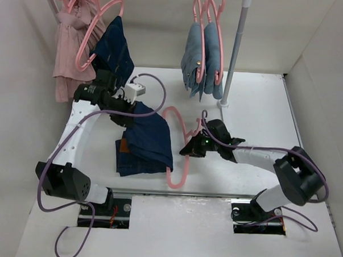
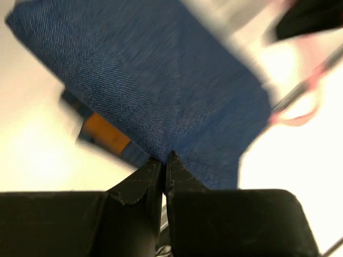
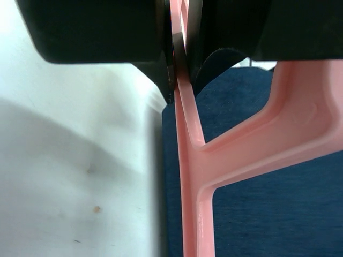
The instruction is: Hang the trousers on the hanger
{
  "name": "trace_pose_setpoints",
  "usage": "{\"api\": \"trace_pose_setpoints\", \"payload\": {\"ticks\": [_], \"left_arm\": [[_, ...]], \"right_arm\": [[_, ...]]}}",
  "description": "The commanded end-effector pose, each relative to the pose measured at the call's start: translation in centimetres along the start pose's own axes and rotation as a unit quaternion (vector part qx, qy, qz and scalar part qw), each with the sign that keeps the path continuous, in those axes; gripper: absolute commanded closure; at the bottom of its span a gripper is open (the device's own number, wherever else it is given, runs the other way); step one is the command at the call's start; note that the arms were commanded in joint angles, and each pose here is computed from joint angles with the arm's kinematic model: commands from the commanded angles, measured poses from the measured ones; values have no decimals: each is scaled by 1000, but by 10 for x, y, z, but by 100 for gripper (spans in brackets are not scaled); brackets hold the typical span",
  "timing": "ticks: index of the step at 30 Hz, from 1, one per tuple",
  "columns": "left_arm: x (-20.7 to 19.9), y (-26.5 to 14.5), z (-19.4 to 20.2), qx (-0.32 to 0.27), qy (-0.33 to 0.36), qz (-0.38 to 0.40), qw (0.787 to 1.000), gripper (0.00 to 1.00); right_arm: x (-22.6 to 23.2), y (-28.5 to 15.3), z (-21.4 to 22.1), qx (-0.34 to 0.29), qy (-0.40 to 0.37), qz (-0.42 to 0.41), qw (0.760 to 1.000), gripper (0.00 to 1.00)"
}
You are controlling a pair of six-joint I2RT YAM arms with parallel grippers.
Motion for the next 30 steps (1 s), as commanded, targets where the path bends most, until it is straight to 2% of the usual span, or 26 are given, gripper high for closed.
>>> {"api": "trace_pose_setpoints", "payload": {"ticks": [1,3,4,7,12,13,14,15,17,19,21,22,23,24,26,27,28,30], "left_arm": [[34,11,47,88,14,-78,993,100],[52,17,67,118,11,-102,988,100],[57,23,78,127,10,-109,986,100],[70,35,87,136,20,-138,981,100],[61,72,91,157,34,-101,982,100],[53,78,89,161,42,-89,982,94],[52,82,84,148,44,-89,984,81],[52,87,87,150,36,-80,985,54],[53,90,87,139,25,-75,987,38],[56,81,81,106,17,-65,992,36],[65,62,72,49,0,-50,998,36],[65,43,57,-4,9,-38,999,38],[65,31,51,-15,11,-47,999,38],[52,23,37,-51,43,-4,998,38],[18,-6,10,-89,86,50,991,32],[-8,-11,-2,-102,121,87,984,27],[-30,-16,-13,-121,123,131,976,17],[-74,-32,-30,-149,172,175,958,11]], "right_arm": [[-3,-23,-9,-62,-5,56,996,100],[10,-48,-8,-83,-24,73,994,100],[24,-57,-15,-113,-33,78,990,100],[44,-84,-11,-134,-67,87,985,100],[104,-101,-6,-135,-116,23,984,100],[114,-104,-5,-137,-121,11,983,100],[123,-103,0,-123,-128,3,984,100],[143,-112,-3,-134,-135,-22,981,100],[156,-117,-5,-139,-139,-28,980,100],[172,-128,-8,-145,-137,-34,979,100],[181,-135,-13,-160,-136,-30,977,100],[189,-140,-17,-167,-136,-31,976,100],[194,-140,-20,-168,-136,-33,976,100],[198,-140,-21,-170,-136,-37,975,100],[208,-139,-27,-174,-137,-42,974,100],[211,-136,-28,-170,-138,-45,975,100],[215,-135,-30,-171,-138,-46,974,100],[229,-129,-34,-170,-141,-53,974,100]]}}
Point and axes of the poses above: each gripper's point midway between its finger pads, its own y axis out along the fingers, its own x axis along the line the jaws close on, z = x × y, the point moved 6 cm from there along -y, back along the fingers, and after that the axes turned 1 degree about -y, right-handed, at the moved point
